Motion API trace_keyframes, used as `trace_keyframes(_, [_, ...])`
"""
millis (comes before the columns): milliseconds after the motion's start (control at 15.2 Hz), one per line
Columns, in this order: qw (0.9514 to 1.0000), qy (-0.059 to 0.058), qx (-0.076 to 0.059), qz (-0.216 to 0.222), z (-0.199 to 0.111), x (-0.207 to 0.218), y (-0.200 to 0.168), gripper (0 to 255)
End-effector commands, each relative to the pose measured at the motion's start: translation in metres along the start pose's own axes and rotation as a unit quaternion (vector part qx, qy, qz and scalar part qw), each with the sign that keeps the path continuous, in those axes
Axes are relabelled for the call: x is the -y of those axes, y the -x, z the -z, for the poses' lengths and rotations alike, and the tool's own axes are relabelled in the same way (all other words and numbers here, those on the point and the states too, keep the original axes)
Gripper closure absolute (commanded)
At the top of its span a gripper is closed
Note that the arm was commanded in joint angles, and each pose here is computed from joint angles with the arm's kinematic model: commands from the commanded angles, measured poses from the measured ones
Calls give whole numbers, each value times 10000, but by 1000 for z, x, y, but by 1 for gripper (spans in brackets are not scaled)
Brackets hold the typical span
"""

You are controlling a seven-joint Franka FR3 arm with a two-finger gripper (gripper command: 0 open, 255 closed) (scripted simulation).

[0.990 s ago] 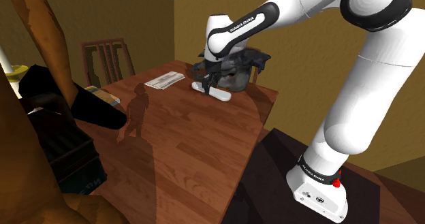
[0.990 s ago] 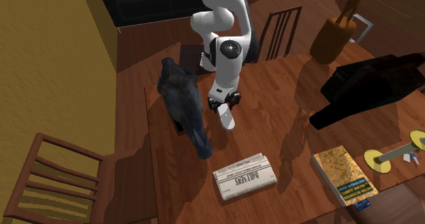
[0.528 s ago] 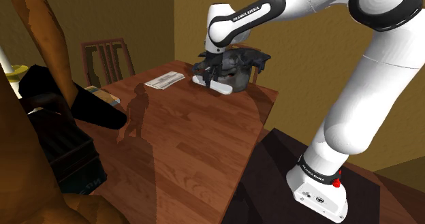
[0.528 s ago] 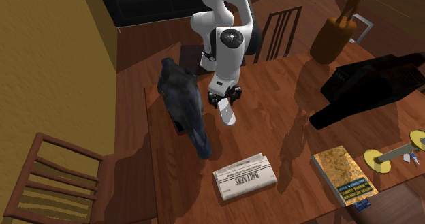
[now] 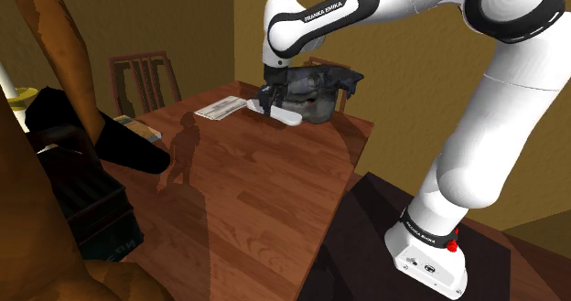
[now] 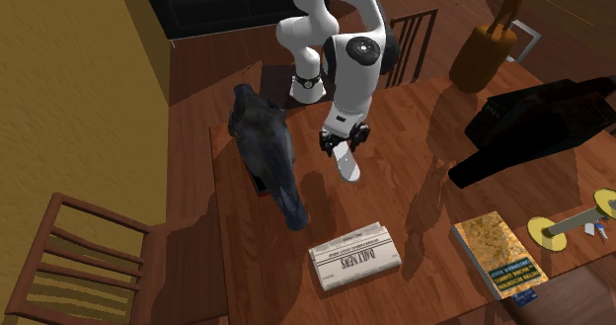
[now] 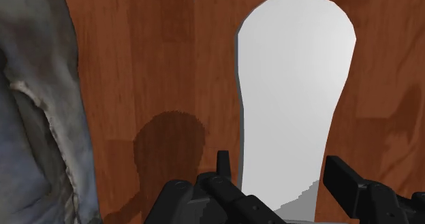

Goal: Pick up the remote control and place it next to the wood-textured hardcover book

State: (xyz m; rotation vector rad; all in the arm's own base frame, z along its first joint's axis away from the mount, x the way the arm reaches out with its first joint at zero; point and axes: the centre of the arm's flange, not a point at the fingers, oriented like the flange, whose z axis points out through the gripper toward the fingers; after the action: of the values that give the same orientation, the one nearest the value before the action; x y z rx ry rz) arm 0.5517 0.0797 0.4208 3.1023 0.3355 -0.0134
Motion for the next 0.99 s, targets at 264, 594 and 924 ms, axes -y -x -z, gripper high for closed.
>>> trace_keyframes(264, [10000,-2,-1,-7,3,71,-36,255])
trace_keyframes(594, [10000,-2,-1,-7,5,131,-64,255])
trace_keyframes(924, [10000,-2,-1,-7,7,190,-93,255])
